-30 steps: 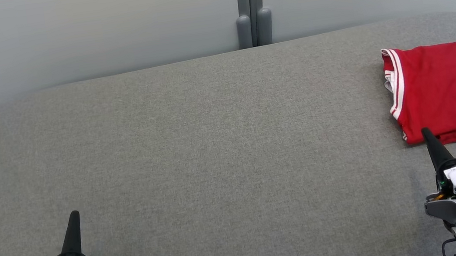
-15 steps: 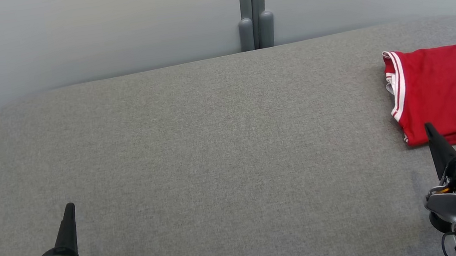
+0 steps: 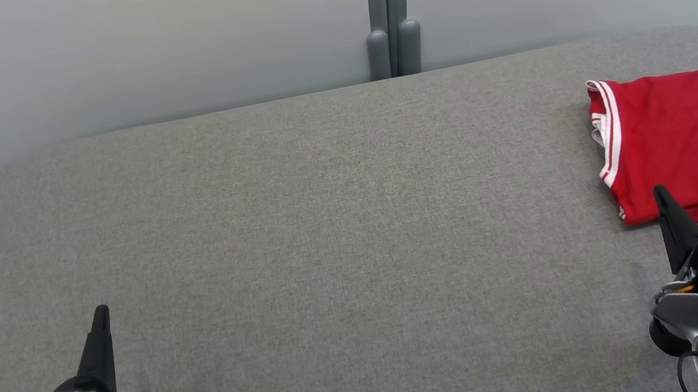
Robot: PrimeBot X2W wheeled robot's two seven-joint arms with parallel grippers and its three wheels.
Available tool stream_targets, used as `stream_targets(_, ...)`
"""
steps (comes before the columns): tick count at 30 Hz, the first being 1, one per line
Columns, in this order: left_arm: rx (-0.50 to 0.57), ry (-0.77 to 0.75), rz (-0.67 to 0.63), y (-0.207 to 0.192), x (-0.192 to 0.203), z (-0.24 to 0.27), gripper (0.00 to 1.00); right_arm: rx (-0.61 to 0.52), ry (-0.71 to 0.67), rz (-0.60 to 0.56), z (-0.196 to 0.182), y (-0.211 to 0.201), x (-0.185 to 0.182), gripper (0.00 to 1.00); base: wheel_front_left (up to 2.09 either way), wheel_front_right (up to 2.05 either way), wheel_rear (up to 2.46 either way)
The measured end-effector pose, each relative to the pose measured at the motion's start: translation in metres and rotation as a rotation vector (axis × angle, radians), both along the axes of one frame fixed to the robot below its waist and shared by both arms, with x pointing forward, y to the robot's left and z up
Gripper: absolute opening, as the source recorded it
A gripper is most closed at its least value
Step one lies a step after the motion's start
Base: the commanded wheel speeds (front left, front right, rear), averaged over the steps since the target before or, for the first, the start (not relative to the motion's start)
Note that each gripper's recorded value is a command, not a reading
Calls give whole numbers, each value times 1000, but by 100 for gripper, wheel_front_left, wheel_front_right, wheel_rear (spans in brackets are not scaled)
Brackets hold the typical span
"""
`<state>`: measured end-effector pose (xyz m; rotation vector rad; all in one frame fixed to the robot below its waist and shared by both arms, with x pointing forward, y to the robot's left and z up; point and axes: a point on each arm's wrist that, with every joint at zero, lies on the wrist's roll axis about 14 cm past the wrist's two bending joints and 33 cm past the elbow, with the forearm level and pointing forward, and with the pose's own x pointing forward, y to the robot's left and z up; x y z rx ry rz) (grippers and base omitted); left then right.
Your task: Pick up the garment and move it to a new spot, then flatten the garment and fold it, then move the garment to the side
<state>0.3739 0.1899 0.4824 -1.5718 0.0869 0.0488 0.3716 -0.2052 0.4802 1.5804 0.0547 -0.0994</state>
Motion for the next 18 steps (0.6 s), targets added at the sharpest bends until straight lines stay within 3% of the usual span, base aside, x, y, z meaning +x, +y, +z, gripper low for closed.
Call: stream_targets(18,0,0,0,0,0,0,0,1,3,-1,-1,0,0,0,0,0,0)
